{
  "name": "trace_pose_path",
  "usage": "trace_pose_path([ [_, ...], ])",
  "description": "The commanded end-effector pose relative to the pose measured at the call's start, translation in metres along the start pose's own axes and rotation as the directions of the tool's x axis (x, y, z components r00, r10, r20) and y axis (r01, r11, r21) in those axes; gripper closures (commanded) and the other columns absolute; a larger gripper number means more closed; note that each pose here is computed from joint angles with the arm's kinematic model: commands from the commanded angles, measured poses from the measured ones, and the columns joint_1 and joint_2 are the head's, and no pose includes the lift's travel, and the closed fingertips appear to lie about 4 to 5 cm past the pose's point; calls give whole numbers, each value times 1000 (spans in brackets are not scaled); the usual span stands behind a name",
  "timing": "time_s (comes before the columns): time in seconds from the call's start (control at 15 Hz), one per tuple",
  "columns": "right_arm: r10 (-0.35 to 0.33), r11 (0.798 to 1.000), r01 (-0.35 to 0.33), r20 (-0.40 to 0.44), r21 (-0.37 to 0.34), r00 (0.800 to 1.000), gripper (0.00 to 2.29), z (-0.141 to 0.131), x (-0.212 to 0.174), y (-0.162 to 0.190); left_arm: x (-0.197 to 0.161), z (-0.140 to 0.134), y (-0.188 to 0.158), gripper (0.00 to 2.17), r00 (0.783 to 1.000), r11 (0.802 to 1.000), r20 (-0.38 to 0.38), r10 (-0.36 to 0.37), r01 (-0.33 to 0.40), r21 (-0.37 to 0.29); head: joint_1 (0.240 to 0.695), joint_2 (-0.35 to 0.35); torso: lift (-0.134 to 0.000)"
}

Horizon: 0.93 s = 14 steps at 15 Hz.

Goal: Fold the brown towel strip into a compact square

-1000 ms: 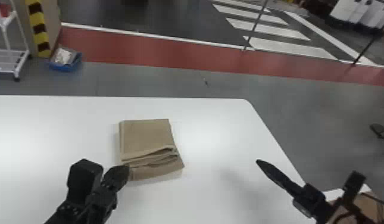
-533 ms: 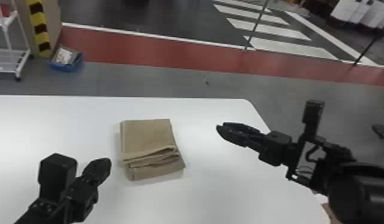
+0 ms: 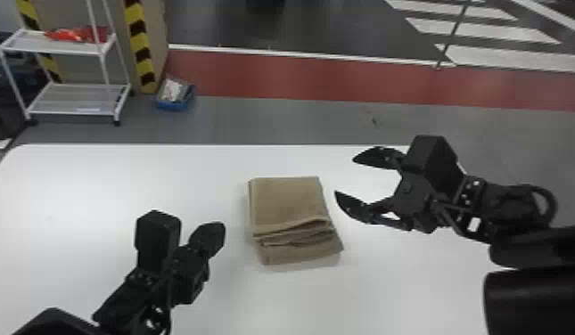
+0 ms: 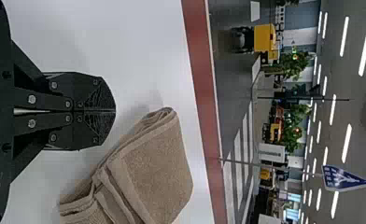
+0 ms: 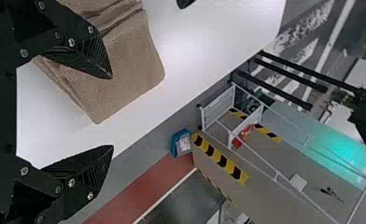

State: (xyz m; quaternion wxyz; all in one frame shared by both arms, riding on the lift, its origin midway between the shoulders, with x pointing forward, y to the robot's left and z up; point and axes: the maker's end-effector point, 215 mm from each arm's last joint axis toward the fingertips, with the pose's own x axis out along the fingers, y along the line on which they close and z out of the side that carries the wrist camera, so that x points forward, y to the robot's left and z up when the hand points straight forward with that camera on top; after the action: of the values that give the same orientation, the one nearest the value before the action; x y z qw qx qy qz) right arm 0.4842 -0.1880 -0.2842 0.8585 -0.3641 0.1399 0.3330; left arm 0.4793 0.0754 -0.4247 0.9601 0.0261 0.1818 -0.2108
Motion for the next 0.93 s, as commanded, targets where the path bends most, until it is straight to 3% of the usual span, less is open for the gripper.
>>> trace_pose_path([
  [0.0, 39, 993, -46, -61, -111, 997, 427, -12, 13, 13, 4, 0, 1, 2057, 1000, 1000, -1, 1, -1, 1, 695, -132, -124],
  [0.2, 118, 966, -140, -113, -216, 987, 437, -34, 39, 47, 5, -2, 5, 2057, 1000, 1000, -8, 8, -8, 2, 695, -122, -124],
  [0.53, 248, 935, -279, -155, -219, 956, 532, -54, 76, 94, 6, -7, 8, 2057, 999, 1000, -29, 13, -13, 9, 695, -87, -124],
  [0.87, 231, 939, -264, -163, -219, 959, 650, -52, 84, 84, 5, -12, 11, 2057, 999, 1000, -42, 18, -17, 12, 695, -65, -124],
])
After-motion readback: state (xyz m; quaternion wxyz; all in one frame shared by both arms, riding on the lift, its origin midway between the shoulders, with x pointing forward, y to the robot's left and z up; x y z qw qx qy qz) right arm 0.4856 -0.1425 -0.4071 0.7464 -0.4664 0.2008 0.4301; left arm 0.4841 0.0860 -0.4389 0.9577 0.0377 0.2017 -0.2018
